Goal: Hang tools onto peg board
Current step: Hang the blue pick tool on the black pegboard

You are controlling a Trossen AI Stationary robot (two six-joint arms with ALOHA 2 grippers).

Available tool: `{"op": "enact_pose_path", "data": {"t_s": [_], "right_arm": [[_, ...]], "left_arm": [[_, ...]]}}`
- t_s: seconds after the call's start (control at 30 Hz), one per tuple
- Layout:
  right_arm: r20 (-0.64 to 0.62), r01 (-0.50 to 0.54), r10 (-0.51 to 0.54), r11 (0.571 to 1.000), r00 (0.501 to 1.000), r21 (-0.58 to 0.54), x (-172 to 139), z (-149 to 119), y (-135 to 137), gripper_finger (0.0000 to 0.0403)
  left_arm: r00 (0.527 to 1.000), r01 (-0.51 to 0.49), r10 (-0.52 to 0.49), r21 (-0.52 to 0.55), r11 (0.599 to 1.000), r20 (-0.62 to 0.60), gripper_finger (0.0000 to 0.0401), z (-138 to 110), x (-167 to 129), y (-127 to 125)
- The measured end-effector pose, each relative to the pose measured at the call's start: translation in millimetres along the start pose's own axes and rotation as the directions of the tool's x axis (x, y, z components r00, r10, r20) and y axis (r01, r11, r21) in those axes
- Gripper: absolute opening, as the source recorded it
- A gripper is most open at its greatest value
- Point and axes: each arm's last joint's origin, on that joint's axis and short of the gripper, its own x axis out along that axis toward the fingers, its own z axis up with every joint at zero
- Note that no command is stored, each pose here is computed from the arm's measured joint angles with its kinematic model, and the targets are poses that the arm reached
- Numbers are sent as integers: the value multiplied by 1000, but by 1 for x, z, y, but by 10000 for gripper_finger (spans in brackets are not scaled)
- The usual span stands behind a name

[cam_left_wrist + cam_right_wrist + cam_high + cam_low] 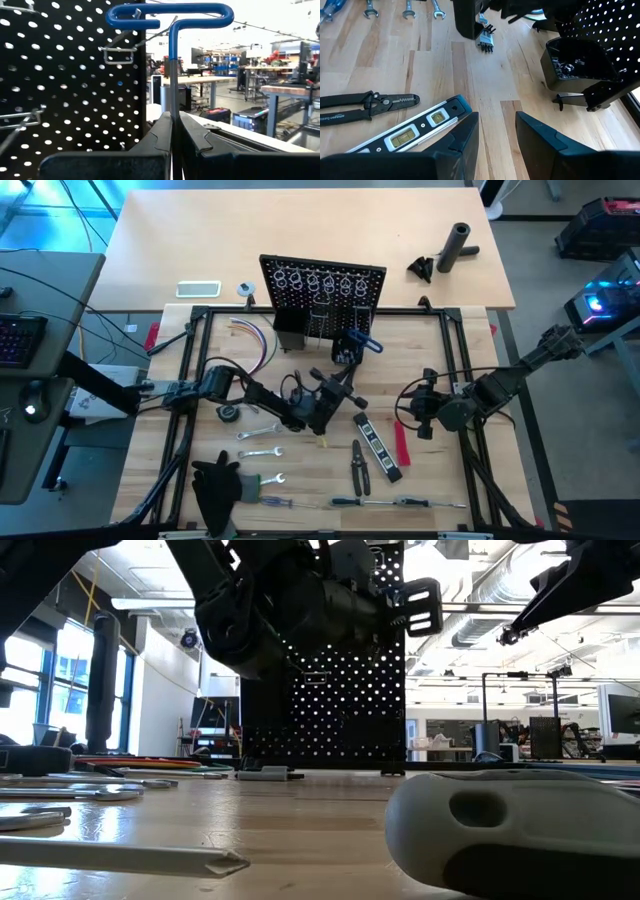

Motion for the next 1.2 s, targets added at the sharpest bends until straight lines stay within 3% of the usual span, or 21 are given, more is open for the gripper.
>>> {"op": "enact_pose_path", "data": {"t_s": [0.53,1.2], "right_arm": [[-3,-11,11,1000,1000,-2,0,0,0,124],[-7,-15,15,1000,1000,-3,0,0,0,124]], "left_arm": [[1000,-28,28,-35,999,-9,9,-1,3,2],[999,48,-48,-29,998,1,8,0,-9,-5]]}}
